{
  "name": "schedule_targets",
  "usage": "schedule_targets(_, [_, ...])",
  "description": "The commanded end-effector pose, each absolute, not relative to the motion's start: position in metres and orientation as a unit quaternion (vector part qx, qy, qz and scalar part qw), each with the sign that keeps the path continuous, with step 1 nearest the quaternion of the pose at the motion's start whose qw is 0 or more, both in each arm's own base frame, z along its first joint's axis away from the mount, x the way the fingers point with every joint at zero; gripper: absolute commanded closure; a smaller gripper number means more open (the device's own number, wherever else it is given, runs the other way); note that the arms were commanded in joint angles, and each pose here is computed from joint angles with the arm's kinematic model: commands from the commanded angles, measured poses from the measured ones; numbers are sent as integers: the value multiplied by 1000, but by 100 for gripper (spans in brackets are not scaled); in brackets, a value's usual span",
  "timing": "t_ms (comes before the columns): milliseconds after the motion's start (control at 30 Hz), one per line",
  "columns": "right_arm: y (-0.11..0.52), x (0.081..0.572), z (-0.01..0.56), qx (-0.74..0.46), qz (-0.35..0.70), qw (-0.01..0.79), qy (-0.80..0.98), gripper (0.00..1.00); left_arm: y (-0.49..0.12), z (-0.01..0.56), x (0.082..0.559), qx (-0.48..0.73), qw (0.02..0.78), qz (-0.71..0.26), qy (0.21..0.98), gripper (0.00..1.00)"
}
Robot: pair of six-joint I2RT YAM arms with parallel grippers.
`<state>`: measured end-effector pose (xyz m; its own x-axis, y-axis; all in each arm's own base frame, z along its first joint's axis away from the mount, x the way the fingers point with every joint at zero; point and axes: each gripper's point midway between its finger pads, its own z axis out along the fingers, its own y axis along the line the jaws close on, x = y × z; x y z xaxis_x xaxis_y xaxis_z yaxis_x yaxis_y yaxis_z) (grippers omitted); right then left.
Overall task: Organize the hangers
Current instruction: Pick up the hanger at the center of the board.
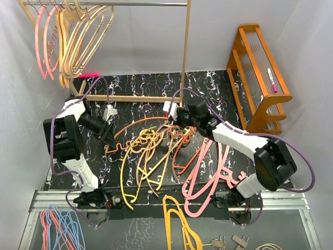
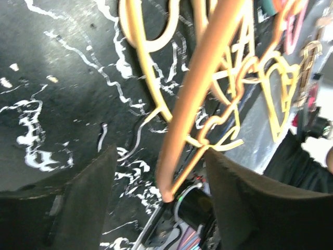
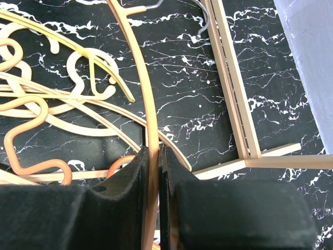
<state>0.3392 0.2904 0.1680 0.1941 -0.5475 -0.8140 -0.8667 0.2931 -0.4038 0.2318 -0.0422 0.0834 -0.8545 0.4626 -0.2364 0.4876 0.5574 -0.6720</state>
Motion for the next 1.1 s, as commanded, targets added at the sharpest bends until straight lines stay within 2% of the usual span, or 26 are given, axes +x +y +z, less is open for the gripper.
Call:
schedule_targets(0, [295, 352, 206, -554, 147, 573, 586, 92, -66, 113, 227, 265, 36, -465, 844, 41])
schedule_targets(133, [293, 358, 210, -547, 140, 582, 585, 92, -74, 119, 212, 263, 41, -477, 838, 63])
schedule_targets(200, [291, 362, 211, -541, 135, 588, 586, 92, -76, 120, 202, 270, 38, -473, 838, 79])
schedule_targets(233, [290, 363, 212, -538, 134, 590, 587, 92, -75, 120, 198, 273, 33, -470, 839, 81])
schedule_targets(367, [290, 367, 215, -529, 134, 599, 585, 92, -74, 121, 186, 278, 25, -459, 844, 81])
schedule_targets(400, [291, 367, 215, -529, 136, 600, 585, 92, -74, 122, 185, 277, 26, -457, 845, 87])
schedule_targets(433, [292, 366, 214, -529, 140, 600, 584, 92, -75, 125, 186, 276, 32, -457, 845, 100])
schedule_targets(600, [294, 363, 209, -528, 152, 591, 591, 92, -73, 156, 210, 245, 91, -421, 868, 100])
schedule_targets(633, [293, 362, 211, -524, 152, 593, 592, 87, -70, 169, 215, 242, 115, -403, 875, 100])
schedule_targets(667, [292, 360, 213, -519, 155, 596, 593, 74, -67, 183, 216, 247, 141, -381, 880, 100])
schedule_targets(700, [291, 359, 220, -511, 157, 605, 590, 54, -61, 195, 217, 254, 167, -341, 889, 100])
schedule_targets(733, [289, 357, 228, -504, 159, 615, 585, 19, -56, 208, 219, 251, 193, -309, 897, 100])
schedule_targets(767, [288, 355, 238, -498, 161, 626, 578, 4, -49, 224, 217, 256, 225, -268, 901, 100])
schedule_targets(1067, [273, 344, 339, -427, 158, 726, 515, 2, 0, 314, 184, 237, 357, -25, 903, 100])
